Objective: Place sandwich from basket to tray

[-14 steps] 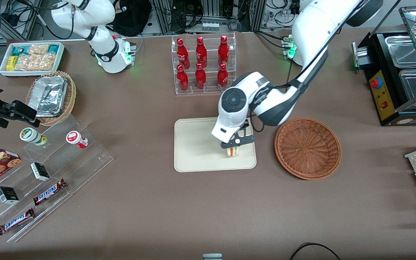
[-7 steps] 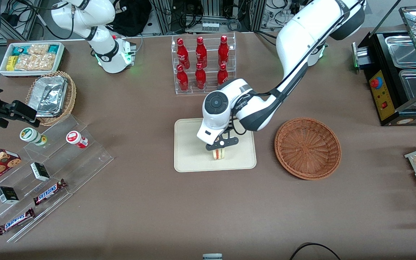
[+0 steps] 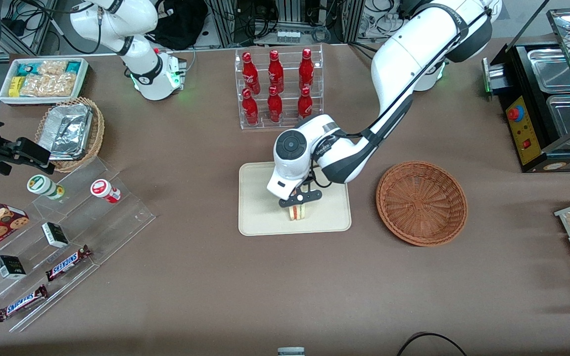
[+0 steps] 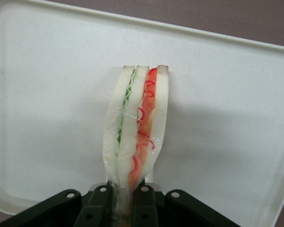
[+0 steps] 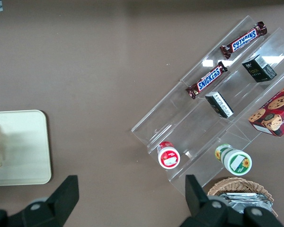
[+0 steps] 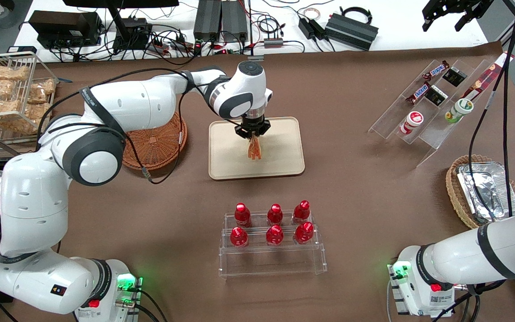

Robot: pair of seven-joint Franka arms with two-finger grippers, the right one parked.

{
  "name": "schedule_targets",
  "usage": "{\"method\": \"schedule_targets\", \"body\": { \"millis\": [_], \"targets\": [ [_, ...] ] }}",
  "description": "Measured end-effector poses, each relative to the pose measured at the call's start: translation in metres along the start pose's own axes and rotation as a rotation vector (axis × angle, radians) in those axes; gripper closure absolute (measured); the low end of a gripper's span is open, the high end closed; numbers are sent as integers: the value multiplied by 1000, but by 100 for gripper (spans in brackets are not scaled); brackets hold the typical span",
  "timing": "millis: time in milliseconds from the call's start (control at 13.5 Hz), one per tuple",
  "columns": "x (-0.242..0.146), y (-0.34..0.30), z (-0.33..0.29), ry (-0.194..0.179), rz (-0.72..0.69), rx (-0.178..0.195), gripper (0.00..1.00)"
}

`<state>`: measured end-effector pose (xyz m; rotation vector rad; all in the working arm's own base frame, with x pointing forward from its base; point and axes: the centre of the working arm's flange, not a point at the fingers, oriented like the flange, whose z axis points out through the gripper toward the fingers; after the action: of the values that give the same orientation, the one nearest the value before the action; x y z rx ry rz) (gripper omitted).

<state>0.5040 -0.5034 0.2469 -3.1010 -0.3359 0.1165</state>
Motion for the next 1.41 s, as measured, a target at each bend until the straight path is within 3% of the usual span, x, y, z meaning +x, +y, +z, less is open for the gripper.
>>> {"method": "schedule_targets", "body": {
  "millis": [296, 444, 741, 963, 1259, 1407],
  "targets": [
    [1, -1, 3, 15, 11, 9, 85],
    [2, 0, 1, 15, 4, 6, 70],
    [6, 3, -30, 39, -7, -12, 28],
    [9, -12, -85, 72, -30, 37, 1],
    [14, -43, -140, 100, -75, 116, 0],
    [36, -74, -155, 90, -133, 160, 0]
  ]
}}
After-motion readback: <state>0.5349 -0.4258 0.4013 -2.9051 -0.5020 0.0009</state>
